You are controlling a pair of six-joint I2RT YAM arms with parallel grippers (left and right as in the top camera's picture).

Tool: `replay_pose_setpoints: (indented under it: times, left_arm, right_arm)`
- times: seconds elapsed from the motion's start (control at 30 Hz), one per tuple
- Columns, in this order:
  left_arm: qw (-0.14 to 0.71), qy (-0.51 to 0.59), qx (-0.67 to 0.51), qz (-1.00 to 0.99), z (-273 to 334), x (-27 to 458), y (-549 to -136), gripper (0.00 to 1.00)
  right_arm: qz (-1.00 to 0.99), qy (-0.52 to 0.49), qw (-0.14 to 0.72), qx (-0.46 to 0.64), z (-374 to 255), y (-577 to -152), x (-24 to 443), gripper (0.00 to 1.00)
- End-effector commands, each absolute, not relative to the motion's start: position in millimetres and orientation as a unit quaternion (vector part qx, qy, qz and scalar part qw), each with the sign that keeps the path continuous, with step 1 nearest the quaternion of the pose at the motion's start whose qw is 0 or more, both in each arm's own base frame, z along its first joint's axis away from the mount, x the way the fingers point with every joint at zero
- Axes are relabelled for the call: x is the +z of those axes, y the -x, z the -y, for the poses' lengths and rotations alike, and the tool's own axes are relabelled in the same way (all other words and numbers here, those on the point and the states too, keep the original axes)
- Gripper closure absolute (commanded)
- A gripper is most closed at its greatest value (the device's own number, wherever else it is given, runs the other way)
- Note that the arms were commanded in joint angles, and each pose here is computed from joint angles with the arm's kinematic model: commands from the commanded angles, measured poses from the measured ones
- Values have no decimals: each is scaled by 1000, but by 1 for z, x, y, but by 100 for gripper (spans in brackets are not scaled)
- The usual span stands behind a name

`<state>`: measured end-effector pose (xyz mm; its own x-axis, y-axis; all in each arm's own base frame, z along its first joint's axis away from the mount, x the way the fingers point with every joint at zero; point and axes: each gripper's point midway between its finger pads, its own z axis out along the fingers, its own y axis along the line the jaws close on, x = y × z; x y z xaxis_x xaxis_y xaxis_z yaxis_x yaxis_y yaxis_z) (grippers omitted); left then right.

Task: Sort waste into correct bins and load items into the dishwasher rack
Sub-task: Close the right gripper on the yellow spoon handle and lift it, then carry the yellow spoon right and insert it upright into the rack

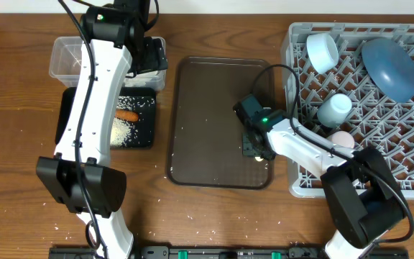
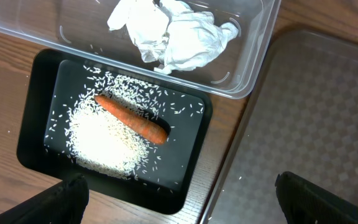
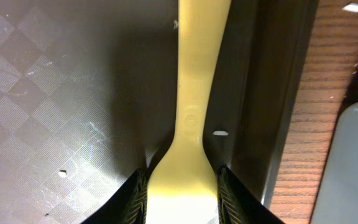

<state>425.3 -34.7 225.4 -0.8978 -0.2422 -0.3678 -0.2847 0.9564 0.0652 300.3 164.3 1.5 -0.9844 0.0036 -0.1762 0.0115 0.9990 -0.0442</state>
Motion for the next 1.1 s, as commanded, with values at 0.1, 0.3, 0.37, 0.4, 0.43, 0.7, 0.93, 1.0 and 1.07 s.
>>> replay_pose_setpoints:
  times: [0.1, 0.3, 0.37, 0.4, 0.43, 0.7, 0.93, 1.0, 1.07]
  left_arm:
    - [178, 140, 66, -972, 31, 223, -425, 2]
    - [178, 140, 66, -972, 31, 223, -425, 2]
    - [178, 140, 66, -972, 31, 223, -425, 2]
    - [178, 140, 66, -972, 31, 223, -425, 2]
    - [178, 140, 66, -972, 31, 223, -425, 2]
    - [178, 140, 66, -972, 31, 223, -425, 2]
    - [178, 140, 66, -972, 31, 223, -425, 2]
    - [178, 140, 66, -972, 31, 223, -425, 2]
    - [178, 140, 66, -972, 31, 223, -425, 2]
  right_arm:
    - [-999, 9, 36, -24, -163, -285, -25, 76]
    - [-999, 13, 31, -22, -164, -283, -26, 88]
    - [-999, 13, 31, -22, -164, -284, -25, 89]
    - [-999, 13, 32, -22, -164, -284, -24, 89]
    - [-999, 12, 33, -21, -164, -286, -21, 89]
    - [-997, 28, 74, 10, -173, -313, 30, 86]
    - [-988, 52, 140, 41, -183, -331, 92, 84]
    - [-985, 53, 156, 45, -181, -333, 105, 83]
    - [-984, 45, 170, 40, -173, -333, 118, 84]
